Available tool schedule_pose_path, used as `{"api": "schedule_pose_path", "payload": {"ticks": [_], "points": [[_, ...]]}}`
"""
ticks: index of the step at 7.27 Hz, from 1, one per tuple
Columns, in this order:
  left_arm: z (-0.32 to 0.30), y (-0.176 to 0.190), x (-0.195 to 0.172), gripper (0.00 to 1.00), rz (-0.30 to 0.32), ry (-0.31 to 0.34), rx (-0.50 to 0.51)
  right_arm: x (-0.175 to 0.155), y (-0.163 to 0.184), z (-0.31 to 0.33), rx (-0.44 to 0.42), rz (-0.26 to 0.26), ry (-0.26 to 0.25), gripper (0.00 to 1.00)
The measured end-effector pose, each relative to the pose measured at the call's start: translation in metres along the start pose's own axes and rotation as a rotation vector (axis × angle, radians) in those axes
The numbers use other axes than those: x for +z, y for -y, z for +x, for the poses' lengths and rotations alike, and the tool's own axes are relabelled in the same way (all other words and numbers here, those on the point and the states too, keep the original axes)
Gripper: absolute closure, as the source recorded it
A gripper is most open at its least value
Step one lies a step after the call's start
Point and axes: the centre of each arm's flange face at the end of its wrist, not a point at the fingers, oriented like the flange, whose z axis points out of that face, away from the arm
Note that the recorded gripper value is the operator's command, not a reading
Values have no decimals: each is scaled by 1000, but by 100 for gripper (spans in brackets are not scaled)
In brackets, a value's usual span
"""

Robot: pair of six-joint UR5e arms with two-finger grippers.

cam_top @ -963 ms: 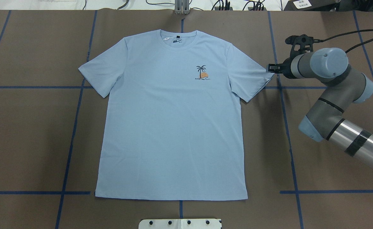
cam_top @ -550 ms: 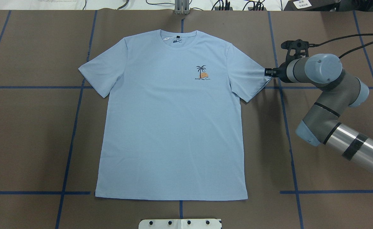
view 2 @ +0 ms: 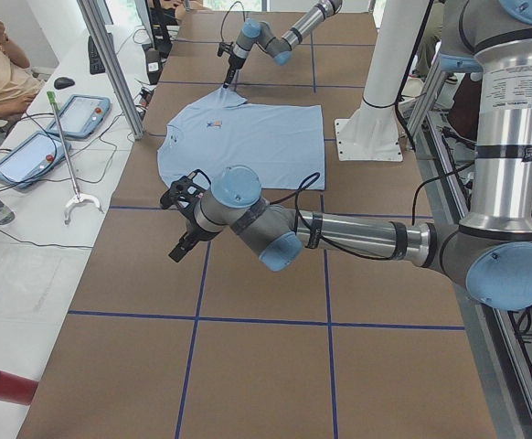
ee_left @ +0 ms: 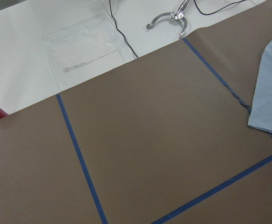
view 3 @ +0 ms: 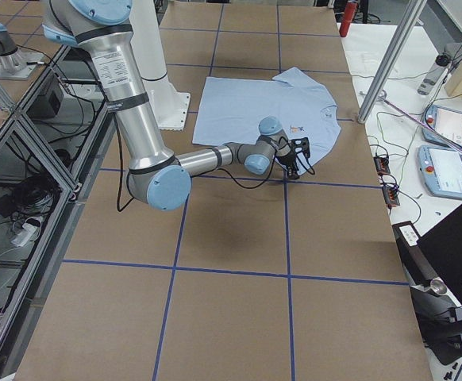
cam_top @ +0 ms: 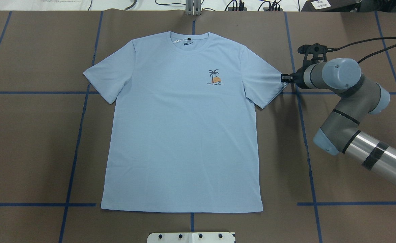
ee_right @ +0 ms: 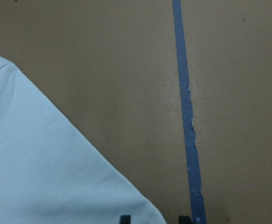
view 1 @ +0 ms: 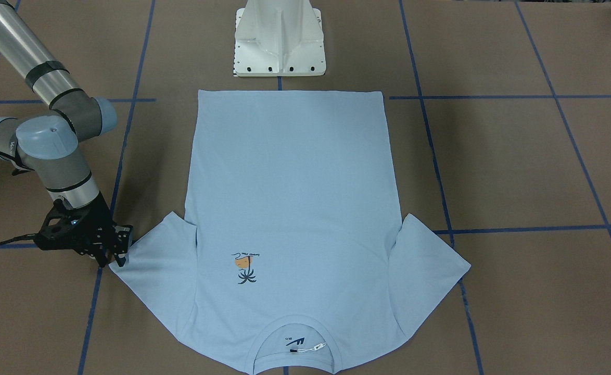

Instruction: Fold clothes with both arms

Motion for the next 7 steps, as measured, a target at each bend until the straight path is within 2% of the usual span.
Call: {"api": "schedule_pose_path", "payload": {"ticks": [1,7], "points": [[0,0,0,0,0,1,0,0,1,-2,0,2,2,100],[-1,-1,0,0,-1,0,0,-9,14,-25,2,19,23,100]]}}
